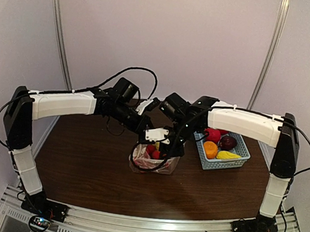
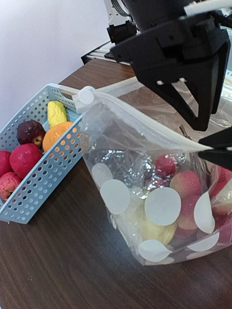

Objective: Open the zip-top bag and remove the fake food

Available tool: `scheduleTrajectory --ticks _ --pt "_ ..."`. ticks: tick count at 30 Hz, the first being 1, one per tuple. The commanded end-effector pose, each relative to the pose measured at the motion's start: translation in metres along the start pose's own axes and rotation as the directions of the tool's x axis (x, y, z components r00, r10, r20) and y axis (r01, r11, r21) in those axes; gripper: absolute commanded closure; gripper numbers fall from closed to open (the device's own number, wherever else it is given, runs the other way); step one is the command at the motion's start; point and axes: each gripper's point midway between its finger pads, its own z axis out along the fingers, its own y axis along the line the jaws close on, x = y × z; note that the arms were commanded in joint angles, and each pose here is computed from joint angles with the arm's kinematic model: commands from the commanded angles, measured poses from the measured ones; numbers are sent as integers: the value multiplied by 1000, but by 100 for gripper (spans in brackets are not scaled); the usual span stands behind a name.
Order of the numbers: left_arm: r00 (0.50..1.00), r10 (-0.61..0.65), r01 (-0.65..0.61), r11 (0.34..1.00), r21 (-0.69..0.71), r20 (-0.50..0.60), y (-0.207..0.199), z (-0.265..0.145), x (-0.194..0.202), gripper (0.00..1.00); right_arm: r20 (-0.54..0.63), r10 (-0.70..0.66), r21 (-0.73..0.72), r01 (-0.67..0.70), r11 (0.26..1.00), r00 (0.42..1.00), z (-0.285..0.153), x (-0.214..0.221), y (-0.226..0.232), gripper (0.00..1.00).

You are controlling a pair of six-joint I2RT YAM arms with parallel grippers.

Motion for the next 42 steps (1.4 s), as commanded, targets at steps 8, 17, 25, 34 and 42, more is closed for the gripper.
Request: scheduleTrajectory --ticks 8,17,25,34,42 --pt "994 -105 108 982 154 -32 -19 17 7 100 -88 113 67 -107 992 990 50 38 15 55" --pt "991 -119 126 980 156 -53 -20 22 13 100 -85 169 175 -152 973 982 66 51 3 44" --pt "991 -116 124 980 154 -59 -21 25 15 100 -111 202 236 -172 956 973 65 53 -10 65" --pt "994 -91 99 986 131 -61 -21 22 12 100 -93 168 322 -131 938 981 19 35 -29 89" --pt "995 -82 89 988 130 -56 -23 20 10 100 -67 123 364 -91 927 990 -28 14 -41 99"
